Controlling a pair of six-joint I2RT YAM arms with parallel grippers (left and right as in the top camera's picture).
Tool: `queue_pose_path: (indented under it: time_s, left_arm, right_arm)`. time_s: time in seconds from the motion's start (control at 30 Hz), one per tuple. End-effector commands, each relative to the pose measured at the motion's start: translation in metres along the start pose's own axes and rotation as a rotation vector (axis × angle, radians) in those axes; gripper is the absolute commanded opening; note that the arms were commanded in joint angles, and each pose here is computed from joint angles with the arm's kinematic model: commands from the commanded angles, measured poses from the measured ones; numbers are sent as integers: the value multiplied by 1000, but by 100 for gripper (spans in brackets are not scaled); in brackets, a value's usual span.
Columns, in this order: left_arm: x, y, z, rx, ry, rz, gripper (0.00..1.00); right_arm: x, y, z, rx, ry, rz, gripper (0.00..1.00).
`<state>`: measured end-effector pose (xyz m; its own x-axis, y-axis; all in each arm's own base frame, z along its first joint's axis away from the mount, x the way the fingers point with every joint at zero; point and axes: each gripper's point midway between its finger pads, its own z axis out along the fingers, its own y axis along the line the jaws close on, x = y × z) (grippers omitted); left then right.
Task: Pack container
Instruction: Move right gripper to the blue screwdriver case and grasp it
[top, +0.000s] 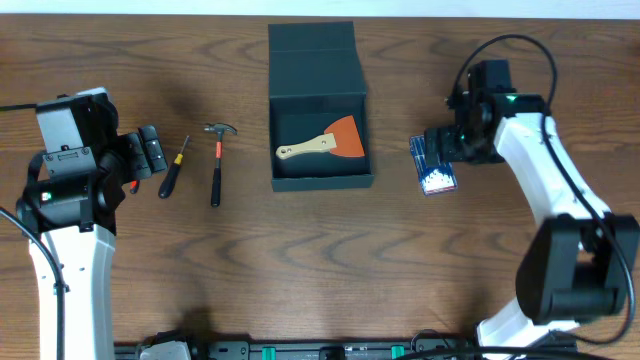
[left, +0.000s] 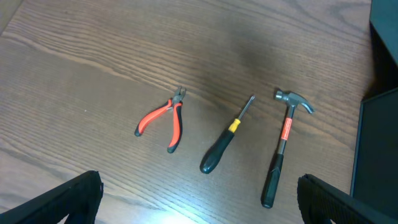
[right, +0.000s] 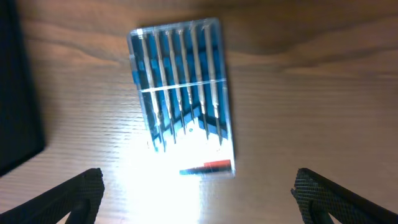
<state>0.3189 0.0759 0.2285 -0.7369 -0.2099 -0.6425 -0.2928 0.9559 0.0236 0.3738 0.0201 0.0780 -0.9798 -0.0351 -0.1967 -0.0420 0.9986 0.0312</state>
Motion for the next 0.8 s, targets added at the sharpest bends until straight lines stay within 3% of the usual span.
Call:
queue_pose_path:
  time_s: [0.0,0.27,0.5,0.77]
  left_arm:
    - [-6,3,-3,-13,-15,2,98]
    - [-6,3,-3,-13,-15,2,98]
    - [-6,3,-3,-13,-15,2,98]
    - [-6,3,-3,-13,-15,2,98]
  right_arm:
    - [4,4,23,-16,51,-109,99]
    - [10,7,71,-44,128,-163,99]
    - [5,19,81,-76,108,-193,99]
    - [-3,24,95,-34,82,-141,90]
